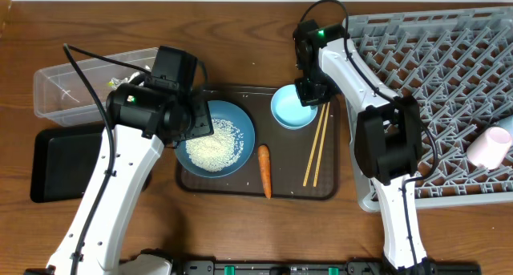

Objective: Sort waste into correct bins and load items into the dishwasher rack
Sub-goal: 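Grasp the rim of the light-blue saucer with the right gripper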

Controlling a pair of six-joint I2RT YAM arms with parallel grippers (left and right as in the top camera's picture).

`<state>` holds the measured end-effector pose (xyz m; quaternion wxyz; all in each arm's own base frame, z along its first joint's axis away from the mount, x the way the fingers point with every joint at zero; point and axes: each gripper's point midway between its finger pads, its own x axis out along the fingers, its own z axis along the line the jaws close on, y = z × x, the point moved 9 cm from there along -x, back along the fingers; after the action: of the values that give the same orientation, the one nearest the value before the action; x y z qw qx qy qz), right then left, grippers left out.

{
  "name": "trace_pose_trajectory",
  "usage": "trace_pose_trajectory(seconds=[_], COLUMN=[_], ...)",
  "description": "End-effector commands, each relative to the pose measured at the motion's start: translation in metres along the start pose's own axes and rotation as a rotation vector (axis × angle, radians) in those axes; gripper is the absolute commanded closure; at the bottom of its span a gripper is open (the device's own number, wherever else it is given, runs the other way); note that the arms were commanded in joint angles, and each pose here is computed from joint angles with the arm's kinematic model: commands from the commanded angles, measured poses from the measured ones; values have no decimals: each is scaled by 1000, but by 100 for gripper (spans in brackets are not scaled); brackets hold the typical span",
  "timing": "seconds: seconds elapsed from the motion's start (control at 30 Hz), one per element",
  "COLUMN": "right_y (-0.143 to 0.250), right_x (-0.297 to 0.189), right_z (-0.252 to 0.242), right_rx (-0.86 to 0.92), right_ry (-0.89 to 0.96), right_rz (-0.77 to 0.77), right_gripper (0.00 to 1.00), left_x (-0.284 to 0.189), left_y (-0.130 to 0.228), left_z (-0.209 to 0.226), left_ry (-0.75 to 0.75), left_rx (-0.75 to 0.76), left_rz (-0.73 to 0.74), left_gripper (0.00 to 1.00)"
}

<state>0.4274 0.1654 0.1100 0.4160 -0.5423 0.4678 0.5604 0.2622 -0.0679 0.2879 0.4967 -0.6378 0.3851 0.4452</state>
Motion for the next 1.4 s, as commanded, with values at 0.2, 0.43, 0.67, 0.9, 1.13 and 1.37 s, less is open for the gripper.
trace_pose_trajectory(seconds=[0.2, 0.43, 0.67, 0.9, 1.13, 1.37], right_y=[13, 56, 63, 54, 34, 22], right_x=[-122, -214, -211, -185, -169, -112], right_z=[-32, -82, -73, -44, -37, -18], right_rx=[78, 163, 67, -5, -8, -39], right_ry=[10, 146, -58, -174, -184, -177], right_rz=[-328, -565, -525, -456, -470, -315], right_gripper=[99, 99, 99, 30, 22, 57], left_x=[0, 0, 0, 0, 0, 0], left_y=[0, 0, 0, 1, 1, 1], left_z=[3, 3, 3, 3, 3, 3], left_ry=[-15, -15, -15, -17, -17, -17], left_rx=[-2, -2, -3, -2, -2, -2], left_rz=[0, -1, -1, 3, 3, 2], left_gripper=[39, 39, 39, 39, 39, 39])
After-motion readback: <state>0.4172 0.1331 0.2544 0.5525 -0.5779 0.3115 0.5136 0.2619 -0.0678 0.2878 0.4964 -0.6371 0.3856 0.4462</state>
